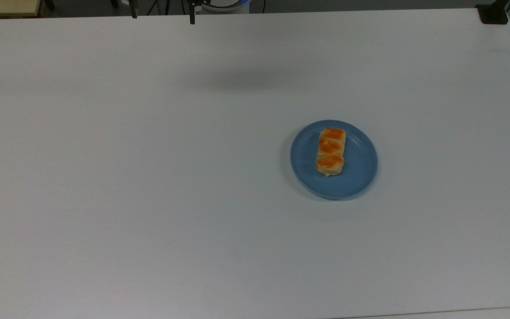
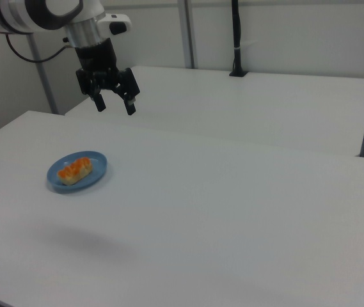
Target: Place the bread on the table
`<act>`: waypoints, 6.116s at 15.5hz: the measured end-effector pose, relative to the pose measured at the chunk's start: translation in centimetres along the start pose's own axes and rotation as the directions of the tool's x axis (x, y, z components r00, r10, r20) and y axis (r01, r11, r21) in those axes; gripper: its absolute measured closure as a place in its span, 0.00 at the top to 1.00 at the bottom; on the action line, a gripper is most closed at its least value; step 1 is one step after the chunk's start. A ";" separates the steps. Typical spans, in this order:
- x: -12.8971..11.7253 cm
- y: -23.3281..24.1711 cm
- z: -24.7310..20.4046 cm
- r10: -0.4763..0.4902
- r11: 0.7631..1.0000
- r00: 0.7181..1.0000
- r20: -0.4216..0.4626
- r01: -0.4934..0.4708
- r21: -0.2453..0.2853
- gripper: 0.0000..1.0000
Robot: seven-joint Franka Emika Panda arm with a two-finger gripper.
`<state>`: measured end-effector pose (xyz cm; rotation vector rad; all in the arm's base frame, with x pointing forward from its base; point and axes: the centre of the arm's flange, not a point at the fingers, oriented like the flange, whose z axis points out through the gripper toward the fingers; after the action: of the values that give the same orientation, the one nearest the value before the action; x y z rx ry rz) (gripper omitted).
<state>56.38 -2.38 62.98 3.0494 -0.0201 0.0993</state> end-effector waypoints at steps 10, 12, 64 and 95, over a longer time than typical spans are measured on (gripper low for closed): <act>0.0 -0.6 0.0 -0.005 1.000 1.000 -0.001 0.005 0.021 1.00; 0.0 -0.6 0.0 -0.005 1.000 1.000 -0.001 0.005 0.021 1.00; 5.7 -32.5 25.4 0.189 0.968 0.982 -0.018 -0.184 0.170 0.98; 7.6 0.3 21.7 -0.245 0.969 0.960 0.133 0.240 0.056 0.11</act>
<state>65.35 -4.74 41.96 3.0617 0.3495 -0.1320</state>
